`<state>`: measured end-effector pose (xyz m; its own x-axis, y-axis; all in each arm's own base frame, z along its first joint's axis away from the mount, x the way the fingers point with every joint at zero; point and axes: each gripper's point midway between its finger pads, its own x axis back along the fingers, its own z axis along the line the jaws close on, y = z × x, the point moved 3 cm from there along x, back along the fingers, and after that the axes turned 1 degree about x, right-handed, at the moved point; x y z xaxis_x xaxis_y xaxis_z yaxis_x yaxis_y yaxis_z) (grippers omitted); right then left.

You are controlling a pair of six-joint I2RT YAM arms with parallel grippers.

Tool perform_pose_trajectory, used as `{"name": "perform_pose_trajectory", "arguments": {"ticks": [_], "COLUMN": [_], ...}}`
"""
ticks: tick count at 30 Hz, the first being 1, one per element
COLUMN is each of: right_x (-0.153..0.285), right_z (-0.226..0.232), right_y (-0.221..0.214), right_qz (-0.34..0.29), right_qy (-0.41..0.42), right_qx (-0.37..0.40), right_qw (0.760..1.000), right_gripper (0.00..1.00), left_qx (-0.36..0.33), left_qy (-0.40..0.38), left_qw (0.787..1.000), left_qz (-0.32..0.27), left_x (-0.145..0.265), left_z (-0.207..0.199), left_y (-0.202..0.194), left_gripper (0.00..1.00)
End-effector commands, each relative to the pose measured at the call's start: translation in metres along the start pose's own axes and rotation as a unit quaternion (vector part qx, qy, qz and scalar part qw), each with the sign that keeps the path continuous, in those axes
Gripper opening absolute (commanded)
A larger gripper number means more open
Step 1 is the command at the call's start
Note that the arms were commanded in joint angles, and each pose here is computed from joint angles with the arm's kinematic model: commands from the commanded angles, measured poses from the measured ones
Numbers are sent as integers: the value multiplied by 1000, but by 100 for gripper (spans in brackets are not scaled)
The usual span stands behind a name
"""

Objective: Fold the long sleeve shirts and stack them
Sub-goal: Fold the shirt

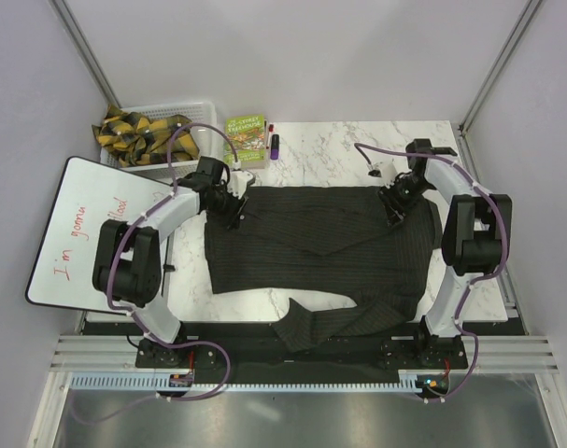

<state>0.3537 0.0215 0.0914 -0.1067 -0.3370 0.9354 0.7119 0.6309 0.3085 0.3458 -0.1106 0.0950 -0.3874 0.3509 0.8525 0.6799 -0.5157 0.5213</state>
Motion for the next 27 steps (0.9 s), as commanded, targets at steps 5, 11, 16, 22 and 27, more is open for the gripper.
{"name": "perform_pose_trajectory", "arguments": {"ticks": [5, 11, 16, 22, 27], "right_x": [-41, -52, -39, 42, 70], "right_z": [-28, -54, -53, -18, 45], "right_y": [-5, 10, 23, 4, -64], "right_qz": [28, 25, 13, -46, 2], "right_qy": [-18, -45, -33, -18, 47], "right_qx": [-22, -23, -13, 47, 146], "right_qw": [999, 998, 999, 998, 988], "right_gripper": [38, 27, 39, 60, 60], "left_qx": [11, 30, 28, -19, -81], "left_qy": [-2, 32, 8, -77, -126], "left_qw": [998, 997, 999, 996, 988], "left_qz": [54, 61, 26, -50, -45], "left_x": [-36, -52, -41, 25, 51], "left_z": [14, 50, 49, 0, -32], "left_y": [-23, -13, 12, 23, -14], "left_gripper": [42, 39, 43, 59, 66]}}
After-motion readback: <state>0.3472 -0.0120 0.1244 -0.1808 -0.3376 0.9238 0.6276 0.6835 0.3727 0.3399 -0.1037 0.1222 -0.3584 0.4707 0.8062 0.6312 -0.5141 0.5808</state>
